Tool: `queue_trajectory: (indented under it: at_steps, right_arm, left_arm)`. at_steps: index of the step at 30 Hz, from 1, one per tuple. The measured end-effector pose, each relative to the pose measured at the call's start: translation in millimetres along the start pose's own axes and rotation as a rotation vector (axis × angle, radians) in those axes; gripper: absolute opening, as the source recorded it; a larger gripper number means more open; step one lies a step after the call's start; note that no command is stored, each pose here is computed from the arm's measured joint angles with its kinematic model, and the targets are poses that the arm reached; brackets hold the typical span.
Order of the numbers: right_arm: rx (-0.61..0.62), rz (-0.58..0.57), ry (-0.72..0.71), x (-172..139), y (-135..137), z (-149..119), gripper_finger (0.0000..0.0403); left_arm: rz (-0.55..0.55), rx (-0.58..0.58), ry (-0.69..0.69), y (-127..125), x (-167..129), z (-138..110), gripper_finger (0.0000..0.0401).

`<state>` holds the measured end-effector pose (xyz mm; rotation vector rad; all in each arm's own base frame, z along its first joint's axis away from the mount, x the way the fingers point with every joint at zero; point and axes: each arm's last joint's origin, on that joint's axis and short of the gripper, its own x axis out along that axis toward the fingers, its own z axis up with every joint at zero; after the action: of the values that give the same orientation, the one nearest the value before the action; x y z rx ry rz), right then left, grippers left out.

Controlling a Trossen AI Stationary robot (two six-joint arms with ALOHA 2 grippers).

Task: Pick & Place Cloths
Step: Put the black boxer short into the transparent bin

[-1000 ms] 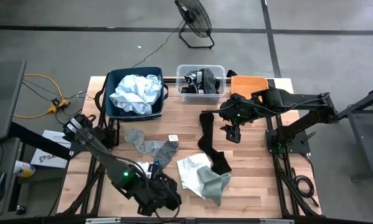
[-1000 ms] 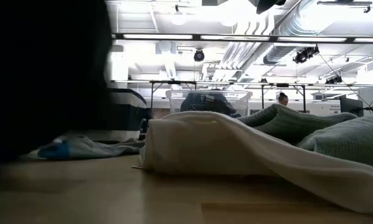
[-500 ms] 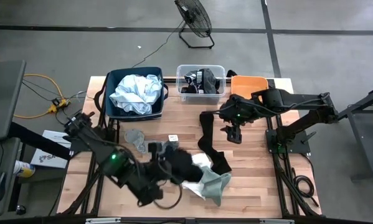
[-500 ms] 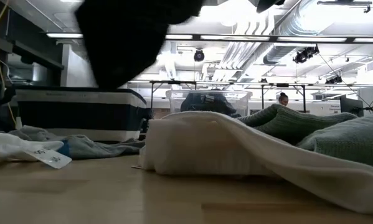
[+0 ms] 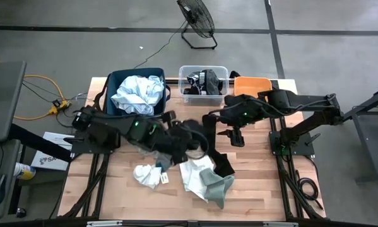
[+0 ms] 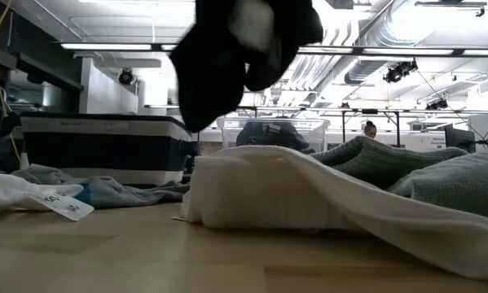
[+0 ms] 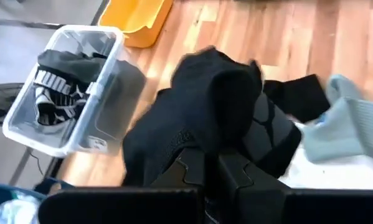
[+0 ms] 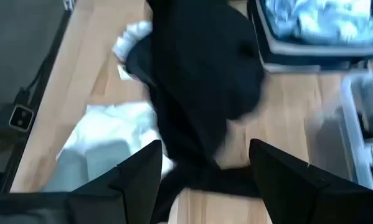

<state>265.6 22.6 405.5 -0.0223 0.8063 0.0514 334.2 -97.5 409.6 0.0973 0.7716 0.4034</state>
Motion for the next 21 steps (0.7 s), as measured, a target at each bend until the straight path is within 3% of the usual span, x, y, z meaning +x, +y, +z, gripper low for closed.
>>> queue_trajectory:
  at_steps: [16, 21]
  right_arm:
    - [-0.064, -0.041, -0.142, 0, -12, 14, 0.0233]
    - [-0.054, -0.052, -0.153, 6, -17, 17, 0.0264]
  left_arm:
    - [0.031, 0.063, -0.025, 48, 32, 22, 0.0]
    - [0.035, 0.087, -0.031, 56, 36, 24, 0.0]
